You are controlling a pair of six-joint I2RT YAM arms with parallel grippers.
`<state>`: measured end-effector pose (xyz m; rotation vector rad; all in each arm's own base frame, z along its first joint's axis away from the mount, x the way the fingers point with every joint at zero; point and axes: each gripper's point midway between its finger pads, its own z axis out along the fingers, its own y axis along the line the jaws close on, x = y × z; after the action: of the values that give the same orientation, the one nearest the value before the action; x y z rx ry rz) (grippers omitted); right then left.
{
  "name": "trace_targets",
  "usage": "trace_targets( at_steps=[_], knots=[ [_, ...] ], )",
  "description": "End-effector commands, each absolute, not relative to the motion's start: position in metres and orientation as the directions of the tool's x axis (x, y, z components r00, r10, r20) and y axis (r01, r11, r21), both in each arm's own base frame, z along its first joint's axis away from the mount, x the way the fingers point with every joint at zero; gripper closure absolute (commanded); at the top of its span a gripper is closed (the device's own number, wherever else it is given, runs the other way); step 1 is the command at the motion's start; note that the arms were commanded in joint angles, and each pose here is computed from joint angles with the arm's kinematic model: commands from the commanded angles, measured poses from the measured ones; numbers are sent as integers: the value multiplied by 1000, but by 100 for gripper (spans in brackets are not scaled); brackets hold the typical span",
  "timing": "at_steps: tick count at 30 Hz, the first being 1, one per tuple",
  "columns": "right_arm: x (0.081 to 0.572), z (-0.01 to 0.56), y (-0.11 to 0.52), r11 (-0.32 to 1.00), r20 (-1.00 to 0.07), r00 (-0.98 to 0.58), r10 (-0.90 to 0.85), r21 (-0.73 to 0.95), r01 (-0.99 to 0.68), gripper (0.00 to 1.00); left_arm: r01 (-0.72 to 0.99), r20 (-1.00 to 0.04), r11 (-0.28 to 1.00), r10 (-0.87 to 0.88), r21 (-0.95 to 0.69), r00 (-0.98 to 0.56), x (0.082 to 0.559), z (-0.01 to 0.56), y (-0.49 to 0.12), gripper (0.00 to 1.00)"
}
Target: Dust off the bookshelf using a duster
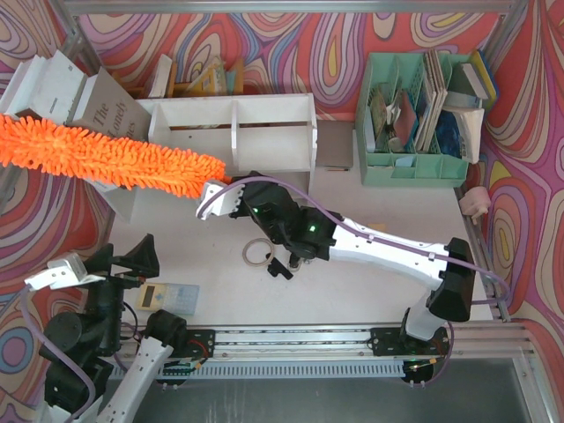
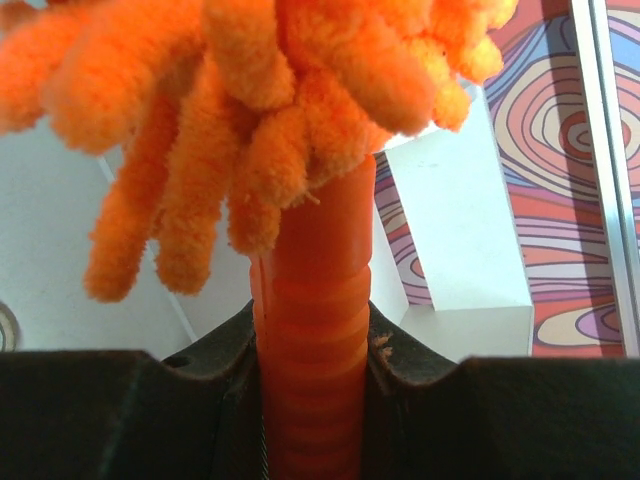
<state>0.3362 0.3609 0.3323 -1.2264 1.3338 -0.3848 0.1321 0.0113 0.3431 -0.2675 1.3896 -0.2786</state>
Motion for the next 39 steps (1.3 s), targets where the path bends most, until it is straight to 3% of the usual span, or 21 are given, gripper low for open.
trace_targets(
  at_steps=[1,12,25,39],
  knots=[
    [335,369,354,499,-610,296,-735,-782,-373,100,72,-929,942,-335,-328,159,131,343,6,2],
    [327,317,339,442,-572,235,-786,-786,-433,100,63,-928,939,-343,-337,147,130,341,7,2],
    [329,361,346,487,-611,267,-745,-772,-408,100,80,-914,921,-387,-380,122,135,333,-1,2],
    [312,264,327,429,-581,159,-798,-735,-526,100,23,-914,924,-380,-381,138,138,331,9,2]
  ],
)
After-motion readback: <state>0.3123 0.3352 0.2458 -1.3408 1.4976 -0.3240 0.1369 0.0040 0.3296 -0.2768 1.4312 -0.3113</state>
